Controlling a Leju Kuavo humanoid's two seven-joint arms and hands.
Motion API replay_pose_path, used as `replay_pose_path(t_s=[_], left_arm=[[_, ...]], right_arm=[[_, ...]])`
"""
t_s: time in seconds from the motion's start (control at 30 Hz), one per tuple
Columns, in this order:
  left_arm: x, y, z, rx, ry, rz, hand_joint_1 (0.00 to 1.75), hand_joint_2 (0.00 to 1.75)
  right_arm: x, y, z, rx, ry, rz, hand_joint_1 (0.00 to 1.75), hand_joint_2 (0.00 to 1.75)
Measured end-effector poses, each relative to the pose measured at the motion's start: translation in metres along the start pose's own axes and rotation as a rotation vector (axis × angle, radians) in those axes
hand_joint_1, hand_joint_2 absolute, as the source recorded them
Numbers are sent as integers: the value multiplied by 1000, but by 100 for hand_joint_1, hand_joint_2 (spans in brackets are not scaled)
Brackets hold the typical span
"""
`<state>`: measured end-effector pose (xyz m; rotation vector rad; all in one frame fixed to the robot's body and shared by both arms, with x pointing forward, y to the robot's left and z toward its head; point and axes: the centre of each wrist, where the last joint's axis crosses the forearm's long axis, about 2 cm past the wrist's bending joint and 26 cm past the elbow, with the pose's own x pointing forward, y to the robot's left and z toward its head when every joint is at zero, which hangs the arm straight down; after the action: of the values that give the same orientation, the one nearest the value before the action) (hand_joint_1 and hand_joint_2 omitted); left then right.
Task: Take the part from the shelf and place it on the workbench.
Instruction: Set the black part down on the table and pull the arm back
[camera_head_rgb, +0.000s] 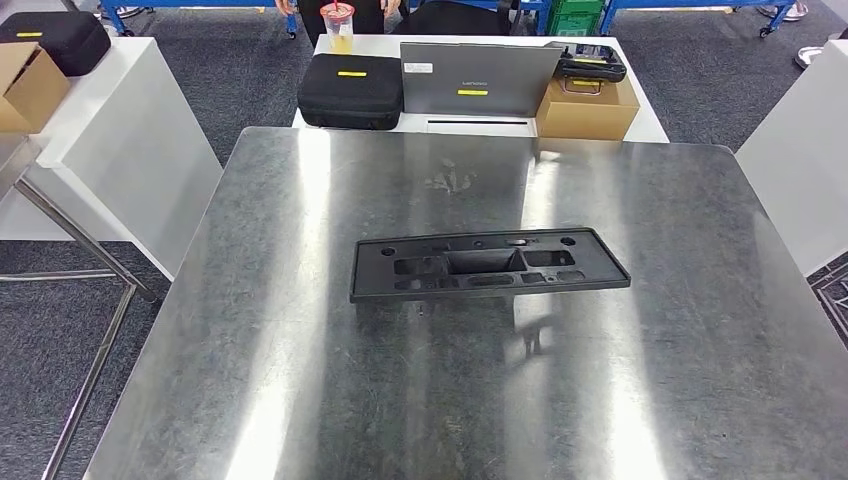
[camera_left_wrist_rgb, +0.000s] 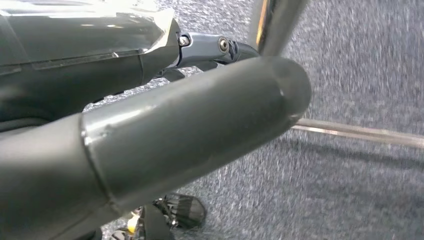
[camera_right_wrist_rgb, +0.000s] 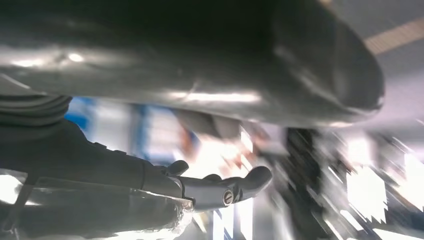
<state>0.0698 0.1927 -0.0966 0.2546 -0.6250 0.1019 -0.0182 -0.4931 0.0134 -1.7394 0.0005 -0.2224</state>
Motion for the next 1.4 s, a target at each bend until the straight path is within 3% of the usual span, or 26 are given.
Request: replay_pose_path(t_s=[0.13,0.4,0.6,0.8,0.97,1.4], left_arm=[[1,0,0,-25,8,-28,0,0],[4,3,-4,-85,0,-87,0,0],[15,12,-14,-150,-23,-181,0,0],[19,25,-23,-165,-29,-272,0,0],[13,35,-24,-133,-32,-295,0,0],[-14,62,-19,-118,-50,-311,0,0]], right_arm=[[-1,24,38,148,80,4,0,0],[4,46,76,305,142,-2,0,0],[13,68,129,514,227,-60,0,0],[22,85,184,795,129,-68,0,0],[26,89,211,1077,72,-72,0,0],[25,88,237,1277,-55,15,0,0]])
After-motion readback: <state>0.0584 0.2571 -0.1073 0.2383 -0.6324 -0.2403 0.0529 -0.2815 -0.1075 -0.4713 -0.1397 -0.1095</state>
